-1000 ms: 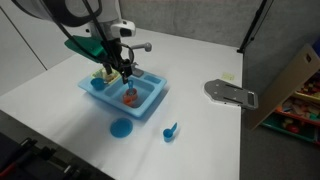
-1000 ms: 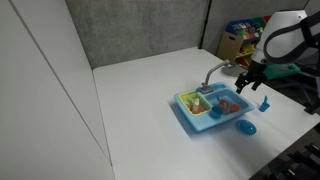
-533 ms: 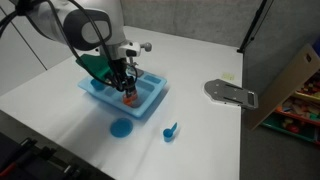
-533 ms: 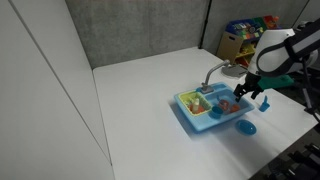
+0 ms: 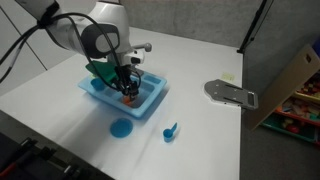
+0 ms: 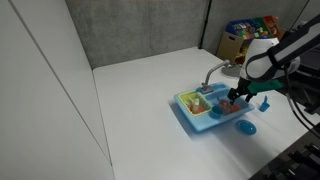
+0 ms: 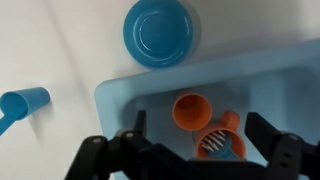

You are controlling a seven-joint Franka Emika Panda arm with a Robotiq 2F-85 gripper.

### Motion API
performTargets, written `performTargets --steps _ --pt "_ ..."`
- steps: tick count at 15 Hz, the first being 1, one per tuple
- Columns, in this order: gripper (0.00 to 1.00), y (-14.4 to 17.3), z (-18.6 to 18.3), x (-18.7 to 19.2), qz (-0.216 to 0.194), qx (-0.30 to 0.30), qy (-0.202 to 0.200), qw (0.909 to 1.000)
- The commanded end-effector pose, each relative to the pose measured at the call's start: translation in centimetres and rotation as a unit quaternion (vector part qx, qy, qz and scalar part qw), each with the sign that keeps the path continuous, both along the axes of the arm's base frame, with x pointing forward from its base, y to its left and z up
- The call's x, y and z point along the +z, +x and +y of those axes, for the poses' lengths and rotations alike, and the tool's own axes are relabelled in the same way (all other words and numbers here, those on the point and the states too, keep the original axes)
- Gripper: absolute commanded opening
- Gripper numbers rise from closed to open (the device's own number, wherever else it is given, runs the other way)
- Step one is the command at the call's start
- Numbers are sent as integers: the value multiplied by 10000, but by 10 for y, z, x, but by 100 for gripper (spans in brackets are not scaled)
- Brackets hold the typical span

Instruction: Take the cup out of the sink

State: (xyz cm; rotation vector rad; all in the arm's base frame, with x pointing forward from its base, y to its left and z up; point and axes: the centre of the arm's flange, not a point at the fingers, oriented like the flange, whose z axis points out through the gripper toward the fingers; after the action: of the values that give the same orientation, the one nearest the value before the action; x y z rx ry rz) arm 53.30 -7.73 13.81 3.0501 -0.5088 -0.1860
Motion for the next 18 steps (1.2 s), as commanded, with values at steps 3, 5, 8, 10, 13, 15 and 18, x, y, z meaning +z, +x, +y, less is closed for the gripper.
performTargets --steps 3,5,8,10,13,15,18 --pt "100 20 5 -12 35 -67 -60 10000" --pt "100 19 7 -18 74 -23 -82 9999" --pt "100 18 10 -26 137 11 -83 9999" --pt "100 19 12 -30 164 30 -89 9998" --pt "100 22 11 -36 192 28 -104 9998" --pt "100 23 9 -40 213 13 -127 9997" --pt "100 24 7 -46 244 -5 -166 9996"
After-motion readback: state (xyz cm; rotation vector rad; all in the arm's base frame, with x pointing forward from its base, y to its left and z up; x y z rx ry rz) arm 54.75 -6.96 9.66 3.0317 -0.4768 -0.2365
